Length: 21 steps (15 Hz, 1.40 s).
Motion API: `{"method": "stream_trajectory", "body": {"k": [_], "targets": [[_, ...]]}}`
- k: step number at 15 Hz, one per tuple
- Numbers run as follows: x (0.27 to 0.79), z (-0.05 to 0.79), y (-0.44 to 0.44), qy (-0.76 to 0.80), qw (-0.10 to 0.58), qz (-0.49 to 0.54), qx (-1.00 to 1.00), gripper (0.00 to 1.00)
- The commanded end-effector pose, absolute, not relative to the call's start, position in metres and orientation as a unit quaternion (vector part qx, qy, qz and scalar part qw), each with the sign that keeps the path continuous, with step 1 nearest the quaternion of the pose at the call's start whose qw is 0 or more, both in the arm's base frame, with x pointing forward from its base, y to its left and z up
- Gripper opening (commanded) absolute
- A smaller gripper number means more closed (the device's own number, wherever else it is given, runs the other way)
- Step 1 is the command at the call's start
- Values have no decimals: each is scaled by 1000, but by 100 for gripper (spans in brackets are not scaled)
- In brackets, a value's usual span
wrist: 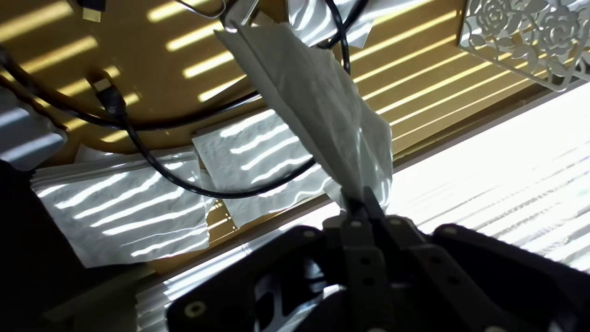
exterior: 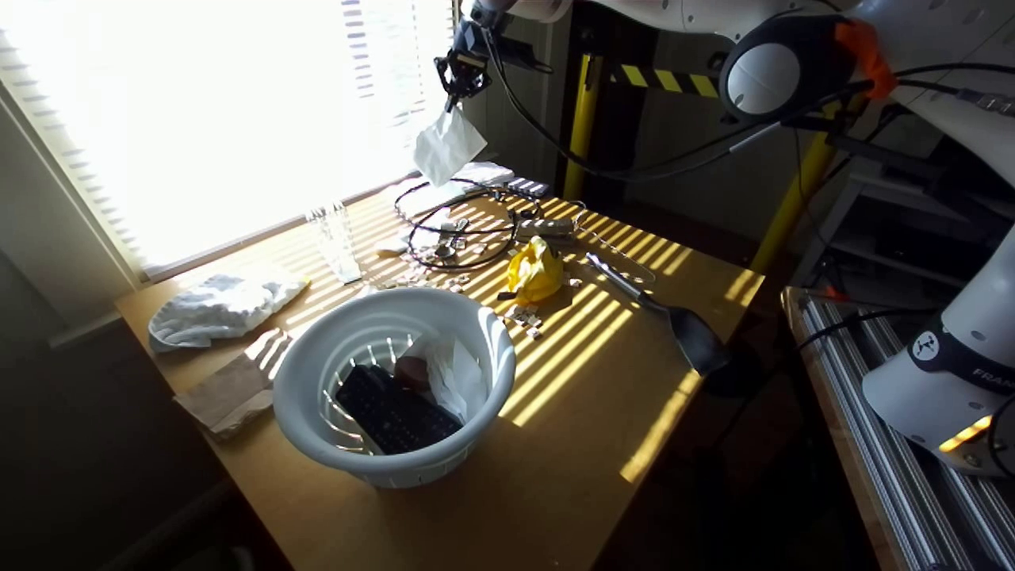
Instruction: Pick up the tissue, then place it on the white stand
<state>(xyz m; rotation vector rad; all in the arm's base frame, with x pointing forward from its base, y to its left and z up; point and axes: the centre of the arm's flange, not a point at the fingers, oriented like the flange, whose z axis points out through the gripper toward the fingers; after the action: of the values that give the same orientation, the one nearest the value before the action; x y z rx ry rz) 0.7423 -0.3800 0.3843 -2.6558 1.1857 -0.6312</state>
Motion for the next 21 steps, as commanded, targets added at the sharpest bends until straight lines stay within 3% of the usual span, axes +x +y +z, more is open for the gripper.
{"method": "stream_trajectory", "body": {"k": [1,10,16,17,18,21], "targets": [[742,383,-380,397,83,-210,-889,0],[846,429,-297,422,52,-342,-838,0],[884,455,-210,398,-26,-447,-800,0],[887,456,-198,378,-25,-443,-812,0],[825,446,-198,385,-6,-431,-816,1],[829,447,-181,373,-12,-433,-820,1]]}}
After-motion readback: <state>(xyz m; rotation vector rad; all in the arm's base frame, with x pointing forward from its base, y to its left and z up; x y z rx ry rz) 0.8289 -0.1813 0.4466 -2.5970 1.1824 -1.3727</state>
